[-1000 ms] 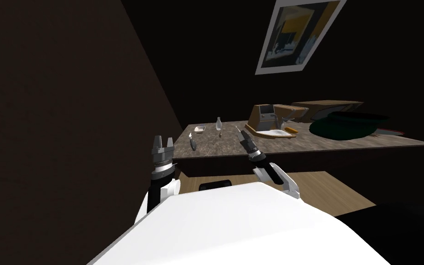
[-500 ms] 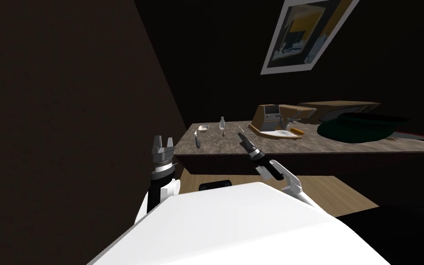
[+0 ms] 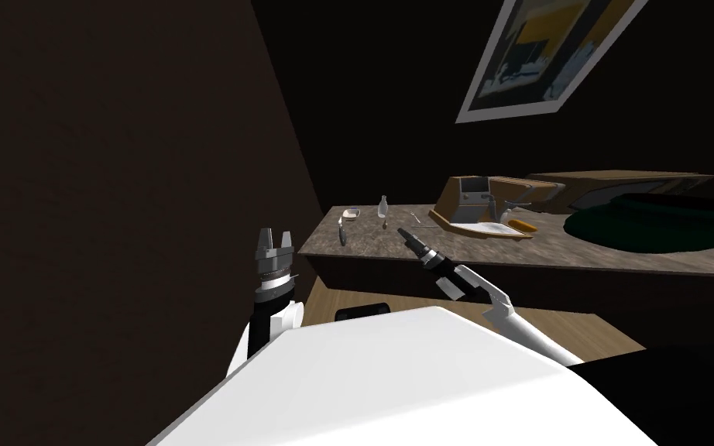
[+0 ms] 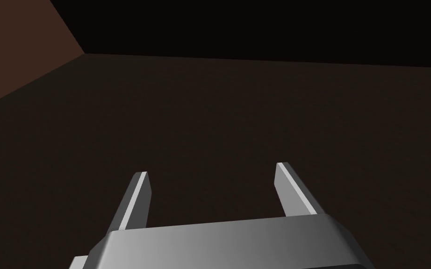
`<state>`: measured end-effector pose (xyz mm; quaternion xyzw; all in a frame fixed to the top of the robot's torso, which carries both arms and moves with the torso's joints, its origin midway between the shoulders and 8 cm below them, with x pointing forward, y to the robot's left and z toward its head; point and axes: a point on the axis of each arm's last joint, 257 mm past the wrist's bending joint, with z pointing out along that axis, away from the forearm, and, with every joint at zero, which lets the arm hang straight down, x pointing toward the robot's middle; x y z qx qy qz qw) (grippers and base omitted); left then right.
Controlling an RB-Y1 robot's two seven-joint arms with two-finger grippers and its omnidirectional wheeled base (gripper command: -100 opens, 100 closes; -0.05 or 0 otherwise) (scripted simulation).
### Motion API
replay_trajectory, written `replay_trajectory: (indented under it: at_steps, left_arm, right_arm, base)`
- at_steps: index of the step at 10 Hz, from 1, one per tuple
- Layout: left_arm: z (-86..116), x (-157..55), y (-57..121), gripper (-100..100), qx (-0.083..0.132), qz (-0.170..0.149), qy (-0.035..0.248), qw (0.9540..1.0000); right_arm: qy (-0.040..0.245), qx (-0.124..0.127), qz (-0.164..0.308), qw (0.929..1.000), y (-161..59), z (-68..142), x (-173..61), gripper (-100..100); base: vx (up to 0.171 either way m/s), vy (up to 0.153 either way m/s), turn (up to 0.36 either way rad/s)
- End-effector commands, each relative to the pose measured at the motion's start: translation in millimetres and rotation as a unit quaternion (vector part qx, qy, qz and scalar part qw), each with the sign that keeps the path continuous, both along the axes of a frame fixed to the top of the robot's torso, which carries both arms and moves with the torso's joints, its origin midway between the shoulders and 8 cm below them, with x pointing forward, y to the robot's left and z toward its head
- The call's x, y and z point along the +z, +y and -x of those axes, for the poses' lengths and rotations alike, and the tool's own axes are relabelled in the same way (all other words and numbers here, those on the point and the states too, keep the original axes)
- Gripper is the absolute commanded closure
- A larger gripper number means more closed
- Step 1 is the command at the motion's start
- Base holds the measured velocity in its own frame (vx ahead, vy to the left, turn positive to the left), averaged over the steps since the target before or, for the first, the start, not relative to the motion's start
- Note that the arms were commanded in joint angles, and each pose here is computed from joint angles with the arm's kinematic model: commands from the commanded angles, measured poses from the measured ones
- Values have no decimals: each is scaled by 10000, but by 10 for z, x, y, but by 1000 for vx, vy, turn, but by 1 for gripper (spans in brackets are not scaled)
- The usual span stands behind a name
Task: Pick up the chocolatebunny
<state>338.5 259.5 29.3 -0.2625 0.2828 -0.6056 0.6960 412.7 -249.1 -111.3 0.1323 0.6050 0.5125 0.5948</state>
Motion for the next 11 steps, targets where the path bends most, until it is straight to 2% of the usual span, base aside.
replay_trajectory:
  at_steps: [1, 2, 3, 4, 5, 6, 7, 8, 9, 10, 11]
  left_arm:
    - [0, 0, 0, 0, 0, 0, 0, 10000]
    - [0, 0, 0, 0, 0, 0, 0, 10000]
    - [0, 0, 0, 0, 0, 0, 0, 10000]
    - [0, 0, 0, 0, 0, 0, 0, 10000]
    - [0, 0, 0, 0, 0, 0, 0, 10000]
    - [0, 0, 0, 0, 0, 0, 0, 10000]
    - [0, 0, 0, 0, 0, 0, 0, 10000]
    - [0, 0, 0, 0, 0, 0, 0, 10000]
    - [0, 0, 0, 0, 0, 0, 0, 10000]
    - [0, 0, 0, 0, 0, 0, 0, 10000]
    - [0, 0, 0, 0, 0, 0, 0, 10000]
  right_arm:
    - [245, -21, 275, 9993, -114, -47, -208, -100]
    - [251, -3, 336, 9991, -122, -46, -209, -100]
    - [464, -33, 564, 9973, -230, -81, -380, -100]
    - [467, -23, 596, 9971, -236, -81, -380, -100]
    - [688, -78, 789, 9945, -357, -108, -559, -100]
    - [694, -60, 860, 9939, -373, -107, -557, -100]
    - [927, -128, 1060, 9900, -517, -124, -742, -100]
    - [931, -114, 1126, 9892, -534, -123, -738, -100]
    - [1170, -192, 1334, 9839, -697, -127, -921, -100]
    - [1177, -184, 1392, 9831, -718, -127, -919, -100]
    - [1427, -280, 1600, 9764, -907, -117, -1106, -100]
  base:
    - [-28, 45, 149]
    - [-16, 33, 84]
    - [-9, 43, 184]
    - [-9, 33, 100]
    - [-7, 36, 165]
    - [-6, 25, 117]
    - [-7, 33, 216]
    - [-4, 26, 115]
    - [1, 30, 210]
    - [2, 21, 111]
    - [0, 33, 227]
